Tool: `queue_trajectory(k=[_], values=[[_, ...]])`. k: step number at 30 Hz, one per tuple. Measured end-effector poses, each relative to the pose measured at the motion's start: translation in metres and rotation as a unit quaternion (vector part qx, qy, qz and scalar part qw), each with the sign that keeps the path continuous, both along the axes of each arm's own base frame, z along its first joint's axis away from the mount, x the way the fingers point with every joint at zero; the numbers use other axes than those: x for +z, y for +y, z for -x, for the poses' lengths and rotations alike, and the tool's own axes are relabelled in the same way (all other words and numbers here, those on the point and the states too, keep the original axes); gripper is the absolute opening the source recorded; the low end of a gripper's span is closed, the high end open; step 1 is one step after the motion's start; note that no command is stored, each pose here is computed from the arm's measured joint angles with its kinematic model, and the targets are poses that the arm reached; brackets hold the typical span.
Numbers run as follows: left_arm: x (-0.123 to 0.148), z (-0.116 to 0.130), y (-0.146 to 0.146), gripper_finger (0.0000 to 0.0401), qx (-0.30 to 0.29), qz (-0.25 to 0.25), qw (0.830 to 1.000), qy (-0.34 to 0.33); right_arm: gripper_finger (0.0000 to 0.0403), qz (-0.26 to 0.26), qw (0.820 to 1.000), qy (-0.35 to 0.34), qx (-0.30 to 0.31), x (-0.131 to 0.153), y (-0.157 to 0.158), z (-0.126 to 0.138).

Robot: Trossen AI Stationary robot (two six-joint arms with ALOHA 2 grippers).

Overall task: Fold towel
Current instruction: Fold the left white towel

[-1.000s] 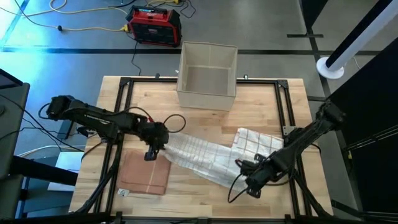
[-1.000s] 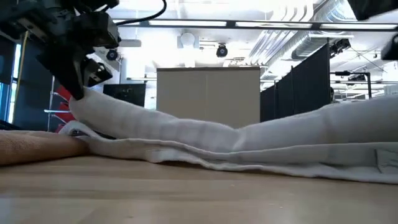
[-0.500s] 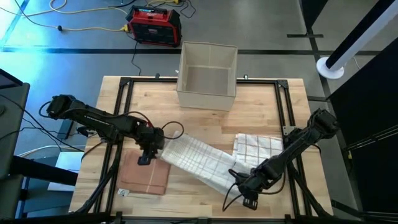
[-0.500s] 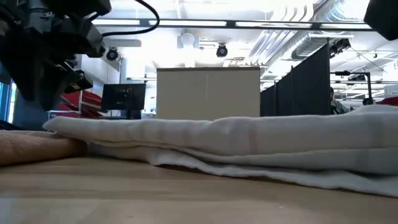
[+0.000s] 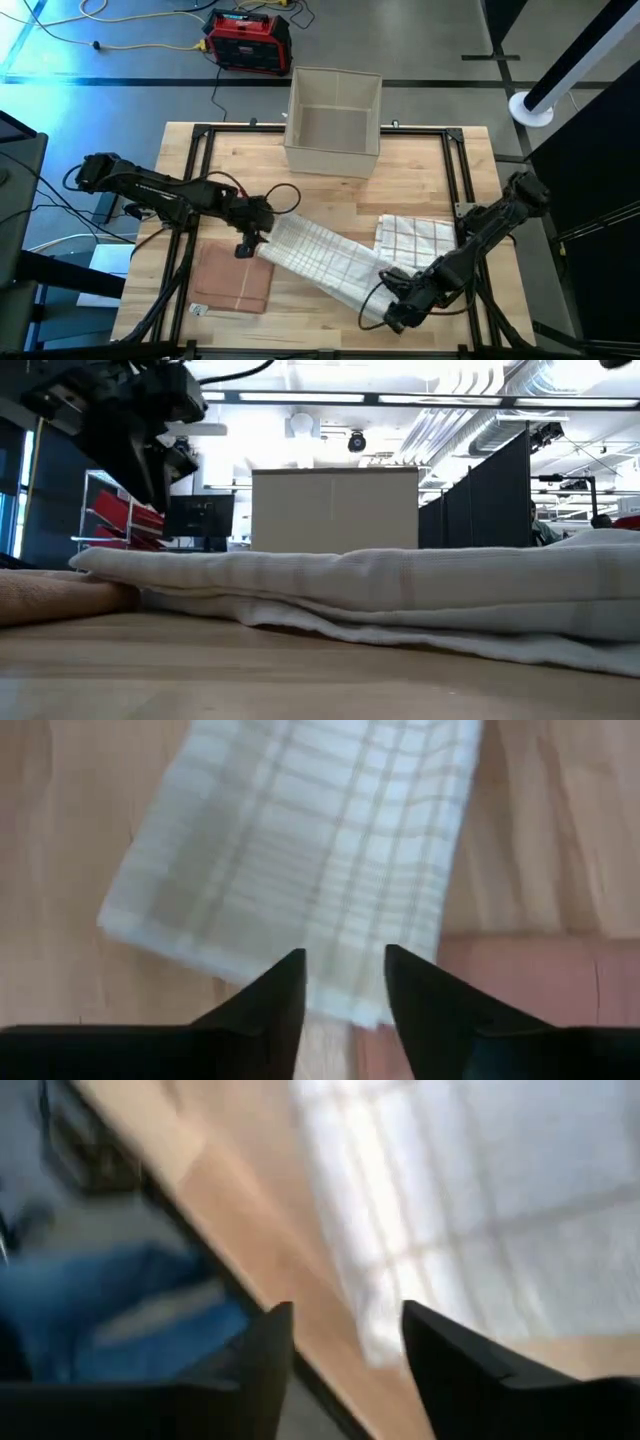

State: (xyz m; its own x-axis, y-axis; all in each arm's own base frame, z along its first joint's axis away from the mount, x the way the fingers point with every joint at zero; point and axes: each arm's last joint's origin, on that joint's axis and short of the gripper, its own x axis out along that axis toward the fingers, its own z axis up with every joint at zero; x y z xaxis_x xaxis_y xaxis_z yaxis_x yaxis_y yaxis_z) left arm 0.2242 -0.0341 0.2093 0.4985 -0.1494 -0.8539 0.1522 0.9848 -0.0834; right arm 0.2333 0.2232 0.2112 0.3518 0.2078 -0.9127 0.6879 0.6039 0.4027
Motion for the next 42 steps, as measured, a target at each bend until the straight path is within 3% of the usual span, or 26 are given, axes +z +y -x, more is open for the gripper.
queue_trajectory(k=[3, 5, 10, 14, 18, 22, 24, 27, 29, 32, 39, 42], values=[[-0.011, -0.009, 0.0, 0.0055, -0.017, -0.009, 1.0, 0.012, 0.0041, 0.021, 0.999, 0.003, -0.049, -0.019, 0.005, -0.006], [-0.022, -0.014, -0.001, 0.002, -0.032, -0.012, 0.999, 0.029, 0.0012, 0.018, 0.998, 0.006, -0.064, -0.032, 0.01, -0.011], [-0.06, -0.014, -0.005, 0.0013, -0.046, 0.026, 0.996, 0.073, 0.0005, -0.024, 0.996, 0.002, -0.085, -0.058, 0.032, -0.018], [-0.076, -0.008, -0.007, 0.0009, -0.05, 0.025, 0.993, 0.104, 0.0002, -0.038, 0.993, 0.037, -0.104, -0.067, 0.049, -0.006], [-0.074, -0.008, -0.005, 0.0002, -0.036, 0.021, 0.993, 0.109, 0.0, -0.047, 0.989, 0.071, -0.117, -0.066, 0.059, 0.01], [-0.05, -0.016, -0.002, 0.0002, -0.003, 0.025, 0.996, 0.089, 0.0, -0.062, 0.991, 0.05, -0.111, -0.043, 0.061, 0.023], [-0.034, -0.022, -0.001, 0.0, 0.015, 0.02, 0.997, 0.067, 0.0, -0.049, 0.992, 0.011, -0.12, -0.028, 0.057, 0.029], [-0.015, -0.032, 0.003, 0.0, 0.028, 0.006, 0.999, 0.025, 0.0, 0.027, 0.983, -0.061, -0.173, -0.011, 0.039, 0.036], [-0.011, -0.035, 0.006, 0.0, 0.031, 0.007, 0.999, 0.007, 0.0, 0.083, 0.967, -0.096, -0.223, -0.011, 0.028, 0.038], [-0.018, -0.037, 0.011, 0.0, 0.038, 0.004, 0.999, 0.015, 0.0, 0.133, 0.952, -0.086, -0.262, -0.029, 0.014, 0.034], [-0.056, -0.023, 0.021, 0.0, 0.023, -0.02, 0.997, 0.076, 0.0, 0.079, 0.96, -0.02, -0.268, -0.072, 0.029, 0.02], [-0.069, -0.015, 0.023, 0.0, 0.007, -0.031, 0.993, 0.11, 0.0, 0.058, 0.962, -0.004, -0.266, -0.073, 0.032, 0.018]])
